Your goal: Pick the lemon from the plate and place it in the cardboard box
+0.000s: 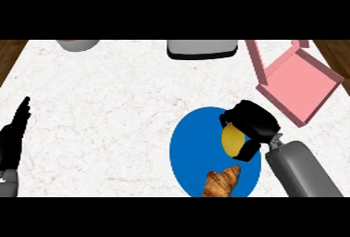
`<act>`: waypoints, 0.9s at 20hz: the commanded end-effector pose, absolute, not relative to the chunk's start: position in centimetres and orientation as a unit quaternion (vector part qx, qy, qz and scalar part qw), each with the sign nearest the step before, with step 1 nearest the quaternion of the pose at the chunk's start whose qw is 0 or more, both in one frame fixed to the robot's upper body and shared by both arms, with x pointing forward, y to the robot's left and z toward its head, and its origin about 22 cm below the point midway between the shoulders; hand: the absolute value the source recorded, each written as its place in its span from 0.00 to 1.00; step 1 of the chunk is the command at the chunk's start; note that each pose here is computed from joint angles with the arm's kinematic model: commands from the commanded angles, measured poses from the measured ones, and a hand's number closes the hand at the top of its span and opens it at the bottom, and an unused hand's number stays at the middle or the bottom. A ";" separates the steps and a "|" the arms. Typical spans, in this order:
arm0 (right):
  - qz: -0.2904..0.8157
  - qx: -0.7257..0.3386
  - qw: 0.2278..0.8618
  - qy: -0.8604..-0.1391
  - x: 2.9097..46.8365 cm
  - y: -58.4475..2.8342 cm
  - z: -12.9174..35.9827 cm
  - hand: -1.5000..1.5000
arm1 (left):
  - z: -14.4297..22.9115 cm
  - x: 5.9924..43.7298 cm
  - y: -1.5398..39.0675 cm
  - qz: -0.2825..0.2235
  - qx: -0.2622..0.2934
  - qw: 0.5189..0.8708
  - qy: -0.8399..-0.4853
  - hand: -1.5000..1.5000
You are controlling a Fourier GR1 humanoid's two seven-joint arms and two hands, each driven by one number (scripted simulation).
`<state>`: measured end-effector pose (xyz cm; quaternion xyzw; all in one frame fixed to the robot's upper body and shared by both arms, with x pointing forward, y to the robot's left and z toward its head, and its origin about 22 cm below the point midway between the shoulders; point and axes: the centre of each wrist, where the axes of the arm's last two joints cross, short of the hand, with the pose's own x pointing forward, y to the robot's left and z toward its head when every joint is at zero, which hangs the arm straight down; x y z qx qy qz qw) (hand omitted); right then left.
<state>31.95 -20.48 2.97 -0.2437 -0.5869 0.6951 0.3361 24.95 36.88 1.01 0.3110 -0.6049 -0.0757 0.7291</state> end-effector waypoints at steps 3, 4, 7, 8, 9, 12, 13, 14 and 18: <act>0.542 -0.409 0.494 -0.543 31.1 -38.9 6.8 1.00 | 0.5 23.5 38.2 -0.048 0.329 0.734 -0.592 0.50; 0.521 -0.441 0.494 -0.539 30.5 -41.6 8.2 1.00 | 0.7 23.5 38.4 -0.044 0.334 0.733 -0.591 0.50; 0.451 -0.474 0.501 -0.567 28.6 -48.2 12.1 1.00 | 0.9 24.0 37.8 -0.053 0.323 0.727 -0.604 0.50; 0.428 -0.489 0.503 -0.569 27.1 -50.5 12.6 1.00 | 0.7 23.4 38.3 -0.060 0.318 0.731 -0.600 0.50; 0.409 -0.494 0.486 -0.594 26.8 -51.8 14.1 1.00 | 1.0 24.2 37.3 -0.058 0.319 0.724 -0.609 0.50; 0.374 -0.506 0.439 -0.641 24.1 -55.5 15.5 1.00 | 1.8 24.8 37.1 -0.076 0.306 0.719 -0.619 0.50; 0.371 -0.498 0.428 -0.656 23.5 -56.6 16.2 1.00 | 0.7 24.5 36.5 -0.086 0.303 0.728 -0.609 0.50; 0.372 -0.490 0.421 -0.667 22.6 -57.6 16.2 1.00 | 1.9 25.7 36.1 -0.083 0.302 0.721 -0.618 0.50; 0.375 -0.457 0.428 -0.684 22.3 -59.9 18.7 1.00 | 1.9 26.9 34.2 -0.090 0.289 0.717 -0.628 0.50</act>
